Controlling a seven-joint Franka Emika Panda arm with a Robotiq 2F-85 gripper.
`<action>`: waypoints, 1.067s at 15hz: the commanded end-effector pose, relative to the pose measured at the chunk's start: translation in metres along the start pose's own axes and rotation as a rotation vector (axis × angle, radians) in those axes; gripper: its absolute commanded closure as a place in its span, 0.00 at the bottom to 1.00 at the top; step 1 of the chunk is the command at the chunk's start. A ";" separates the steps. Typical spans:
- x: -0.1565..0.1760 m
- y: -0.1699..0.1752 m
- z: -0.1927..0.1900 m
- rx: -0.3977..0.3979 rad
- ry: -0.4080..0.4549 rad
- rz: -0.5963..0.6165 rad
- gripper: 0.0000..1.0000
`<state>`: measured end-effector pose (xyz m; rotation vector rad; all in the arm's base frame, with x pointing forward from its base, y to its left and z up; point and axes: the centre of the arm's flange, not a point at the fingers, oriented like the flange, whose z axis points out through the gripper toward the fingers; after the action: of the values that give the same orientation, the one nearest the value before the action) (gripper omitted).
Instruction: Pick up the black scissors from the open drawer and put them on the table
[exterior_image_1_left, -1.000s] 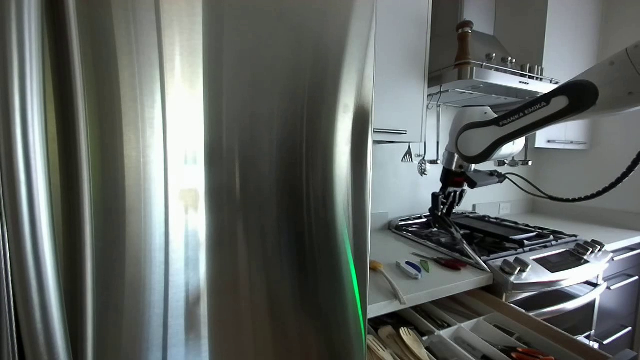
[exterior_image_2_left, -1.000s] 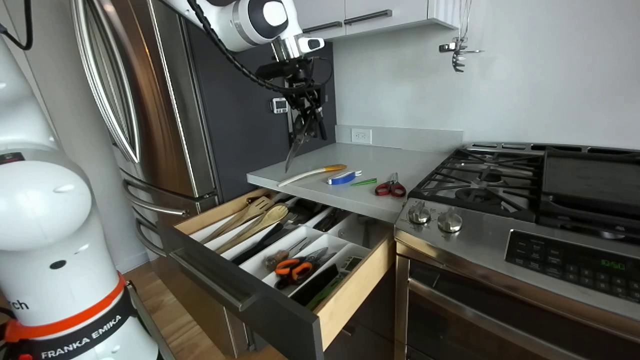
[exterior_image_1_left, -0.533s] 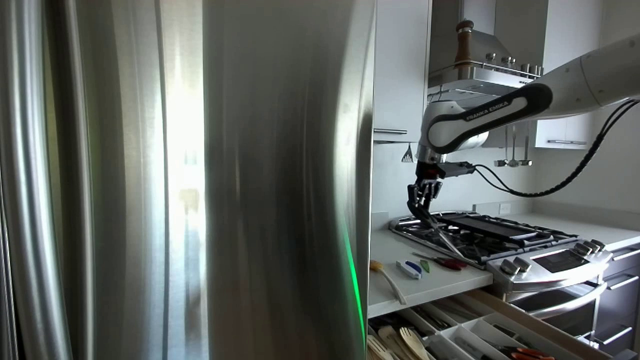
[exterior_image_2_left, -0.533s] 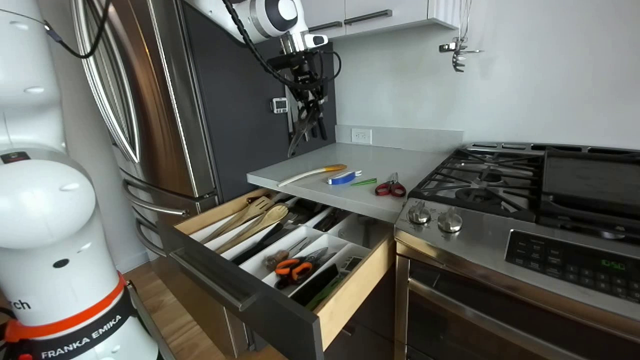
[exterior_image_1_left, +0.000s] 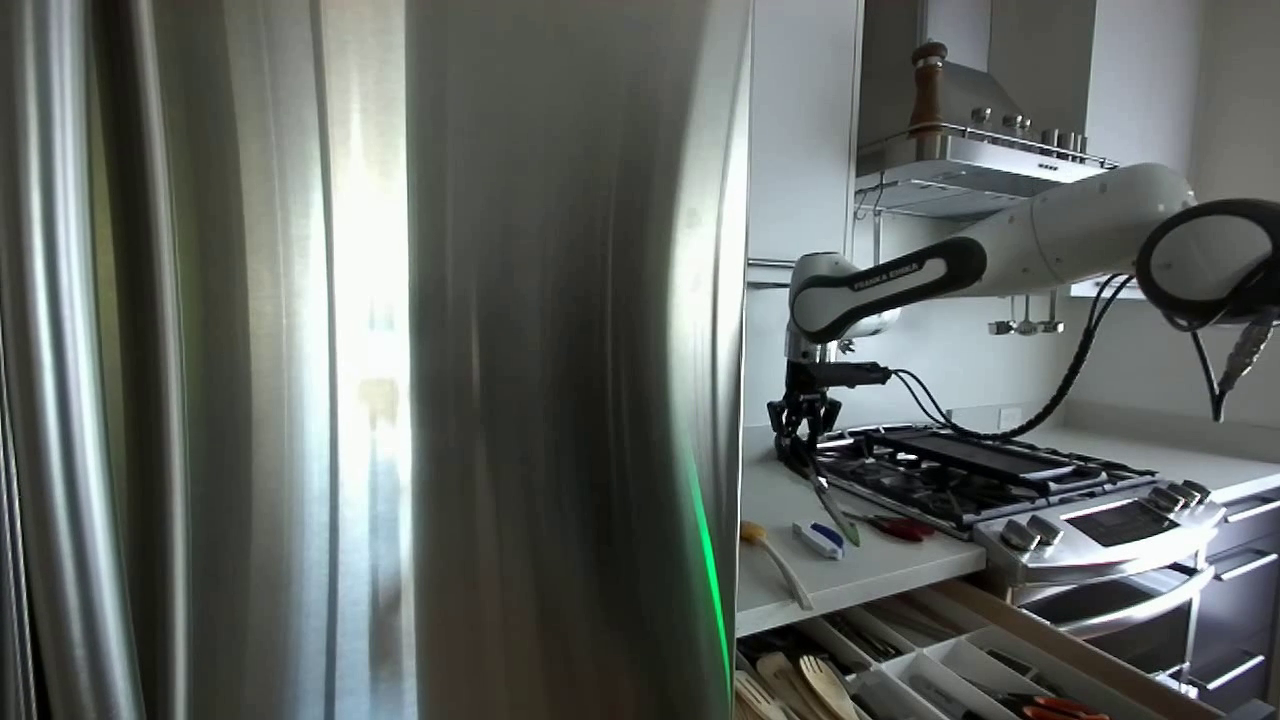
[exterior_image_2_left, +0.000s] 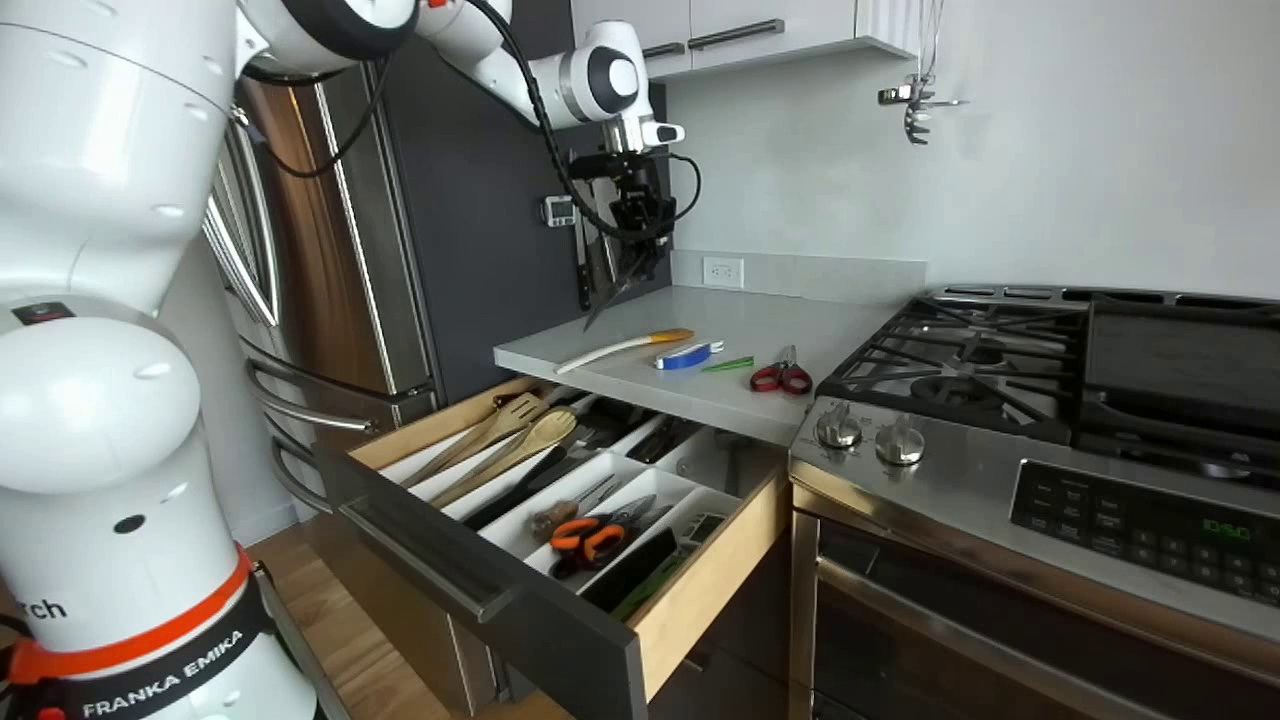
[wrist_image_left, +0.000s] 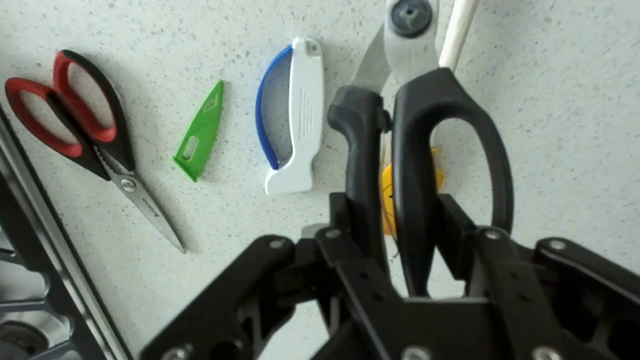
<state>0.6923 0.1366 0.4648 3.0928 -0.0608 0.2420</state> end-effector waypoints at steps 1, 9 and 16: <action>0.042 0.000 0.031 0.007 -0.056 0.133 0.80; 0.067 0.009 0.085 -0.018 -0.125 0.302 0.80; 0.086 0.018 0.106 -0.099 -0.040 0.394 0.80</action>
<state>0.7671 0.1091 0.3751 3.0074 -0.6110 0.1431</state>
